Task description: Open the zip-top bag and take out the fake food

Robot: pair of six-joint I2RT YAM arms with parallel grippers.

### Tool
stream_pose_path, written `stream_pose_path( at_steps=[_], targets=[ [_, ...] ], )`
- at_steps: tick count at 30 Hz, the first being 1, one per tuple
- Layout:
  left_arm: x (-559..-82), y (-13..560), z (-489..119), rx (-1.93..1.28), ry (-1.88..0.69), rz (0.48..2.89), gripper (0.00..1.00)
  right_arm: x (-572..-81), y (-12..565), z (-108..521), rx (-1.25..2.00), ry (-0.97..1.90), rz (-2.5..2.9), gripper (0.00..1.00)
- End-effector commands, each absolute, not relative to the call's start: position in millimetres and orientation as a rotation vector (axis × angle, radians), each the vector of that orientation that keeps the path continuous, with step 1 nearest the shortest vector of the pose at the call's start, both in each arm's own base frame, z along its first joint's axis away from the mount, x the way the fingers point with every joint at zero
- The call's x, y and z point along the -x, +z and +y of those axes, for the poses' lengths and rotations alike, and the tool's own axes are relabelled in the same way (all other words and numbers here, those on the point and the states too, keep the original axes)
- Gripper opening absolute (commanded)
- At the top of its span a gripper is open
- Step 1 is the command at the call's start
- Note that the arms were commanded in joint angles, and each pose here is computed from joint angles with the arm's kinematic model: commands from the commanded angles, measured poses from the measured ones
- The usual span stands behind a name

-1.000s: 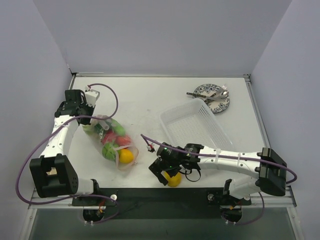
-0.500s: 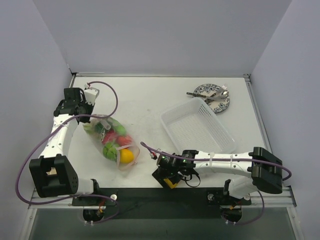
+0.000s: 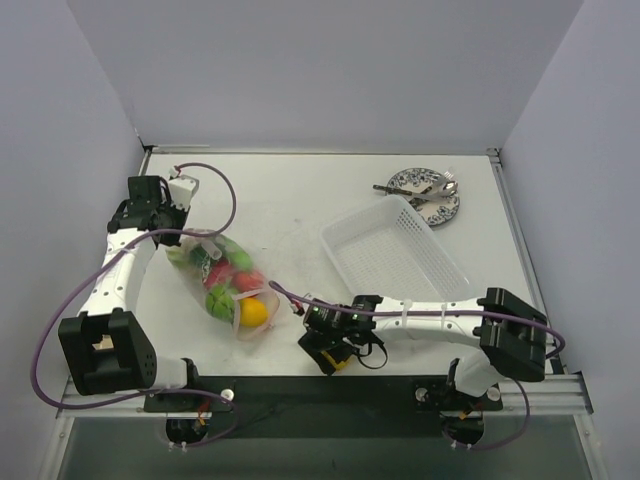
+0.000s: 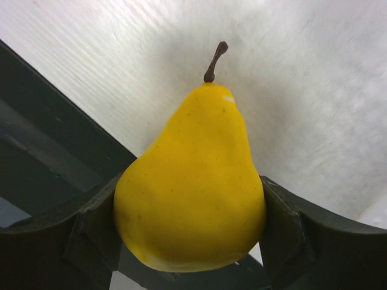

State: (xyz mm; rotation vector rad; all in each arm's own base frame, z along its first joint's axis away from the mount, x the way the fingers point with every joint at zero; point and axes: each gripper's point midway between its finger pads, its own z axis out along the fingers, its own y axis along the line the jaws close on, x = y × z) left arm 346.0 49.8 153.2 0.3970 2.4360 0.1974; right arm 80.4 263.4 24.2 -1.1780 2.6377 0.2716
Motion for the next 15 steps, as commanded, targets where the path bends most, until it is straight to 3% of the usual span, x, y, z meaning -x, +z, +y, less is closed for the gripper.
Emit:
stream_pose_path(
  at_steps=[1, 6, 8, 9, 15],
  targets=[
    [-353.7, 154.7, 49.6, -0.367, 0.186, 2.412, 0.0, -119.2, 83.0, 287.5, 1.093, 0.335, 2.483, 0.11],
    [-349.7, 149.4, 49.2, -0.363, 0.185, 2.425, 0.0, -192.7, 173.3, 273.1, 0.87, 0.304, 2.279, 0.09],
    [-347.9, 147.4, 49.0, -0.362, 0.183, 2.43, 0.0, -232.1, 190.6, 240.6, 0.663, 0.253, 2.283, 0.18],
    [-347.1, 146.6, 49.4, -0.358, 0.182, 2.433, 0.0, -244.8, 193.8, 228.4, 0.579, 0.245, 2.296, 0.28],
    [-343.1, 151.1, 46.9, -0.359, 0.177, 2.421, 0.0, -303.9, 168.6, 156.1, 0.213, 0.252, 2.419, 0.47]
  ],
)
